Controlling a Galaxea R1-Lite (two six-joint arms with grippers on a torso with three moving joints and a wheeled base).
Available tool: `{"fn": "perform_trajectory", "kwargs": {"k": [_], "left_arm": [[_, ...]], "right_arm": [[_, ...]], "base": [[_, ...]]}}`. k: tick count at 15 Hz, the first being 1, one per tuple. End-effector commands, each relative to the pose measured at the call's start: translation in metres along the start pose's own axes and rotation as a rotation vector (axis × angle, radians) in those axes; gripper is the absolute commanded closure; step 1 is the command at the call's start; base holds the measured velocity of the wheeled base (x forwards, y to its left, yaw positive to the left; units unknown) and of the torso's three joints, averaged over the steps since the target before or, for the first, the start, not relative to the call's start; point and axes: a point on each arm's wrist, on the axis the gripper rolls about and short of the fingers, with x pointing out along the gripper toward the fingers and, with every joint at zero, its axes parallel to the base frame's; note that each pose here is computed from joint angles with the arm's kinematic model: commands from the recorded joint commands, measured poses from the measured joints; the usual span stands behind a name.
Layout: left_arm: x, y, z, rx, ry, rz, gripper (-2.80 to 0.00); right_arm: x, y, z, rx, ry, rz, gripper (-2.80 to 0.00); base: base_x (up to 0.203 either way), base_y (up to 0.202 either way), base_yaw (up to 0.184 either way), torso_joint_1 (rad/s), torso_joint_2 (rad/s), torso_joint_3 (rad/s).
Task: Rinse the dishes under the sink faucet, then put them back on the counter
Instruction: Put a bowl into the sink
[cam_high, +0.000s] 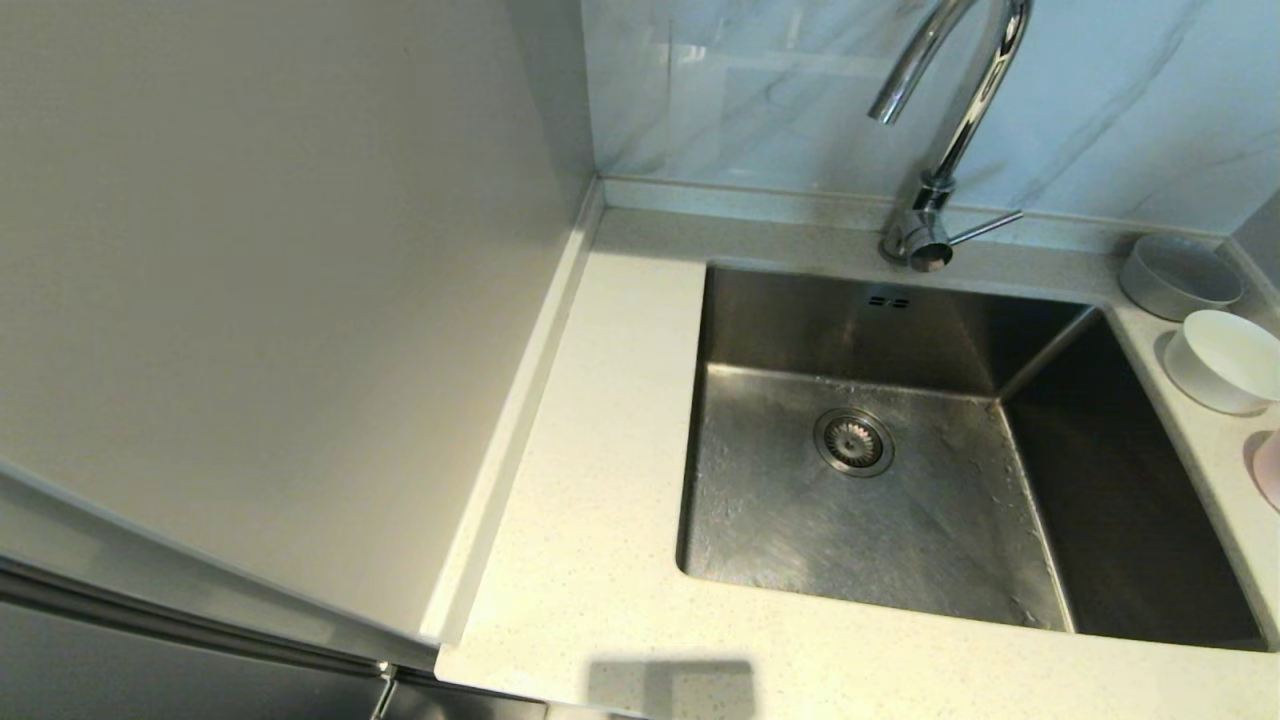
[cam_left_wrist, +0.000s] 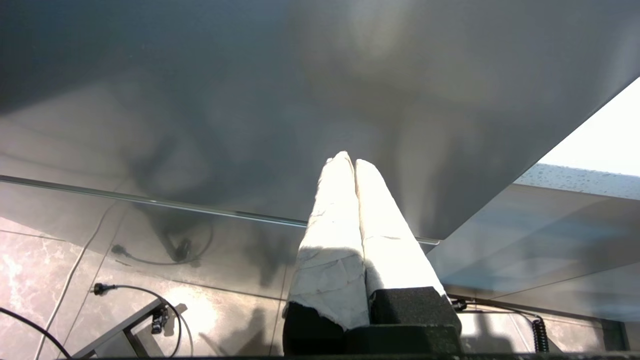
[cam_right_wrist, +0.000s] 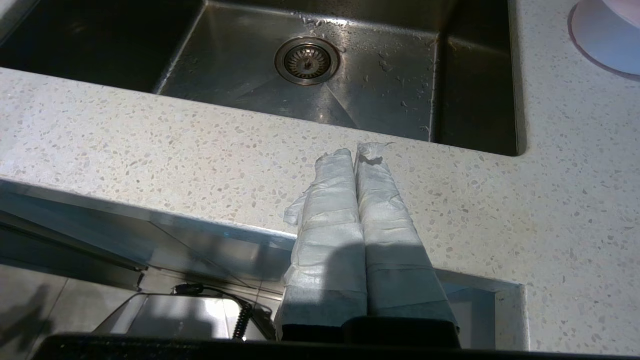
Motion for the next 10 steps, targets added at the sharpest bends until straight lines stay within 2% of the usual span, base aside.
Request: {"fn": "perform_trajectory", "kwargs": {"k": [1,3,5,8,10], "left_arm": [[0.0,0.0,0.0,0.0,-0.004,0.001,0.0],[0.0,0.0,0.0,0.0,-0.004,0.0,0.0],[0.0,0.0,0.0,0.0,-0.004,-0.001,0.0],[0.0,0.0,0.0,0.0,-0.004,0.001,0.0],[0.0,0.0,0.0,0.0,-0.004,0.001,0.0]], "right_arm": [[0.0,0.0,0.0,0.0,0.001,0.001,0.0],[0.001,0.0,0.004,-0.005,0.01,0.001,0.0],[0.006,0.0,0.027,-0.006,0.046,-0.008,0.0],[0.029,0.002,0.088,-0.009,0.102,-0.031,0.0],[0.061,0.002,0.141,-0.031,0.148,-0.056,0.0]], "base": [[0.0,0.0,0.0,0.0,0.0,0.0],[0.0,0.0,0.0,0.0,0.0,0.0],[0.0,0.0,0.0,0.0,0.0,0.0],[0.0,0.0,0.0,0.0,0.0,0.0],[0.0,0.0,0.0,0.0,0.0,0.0]]}}
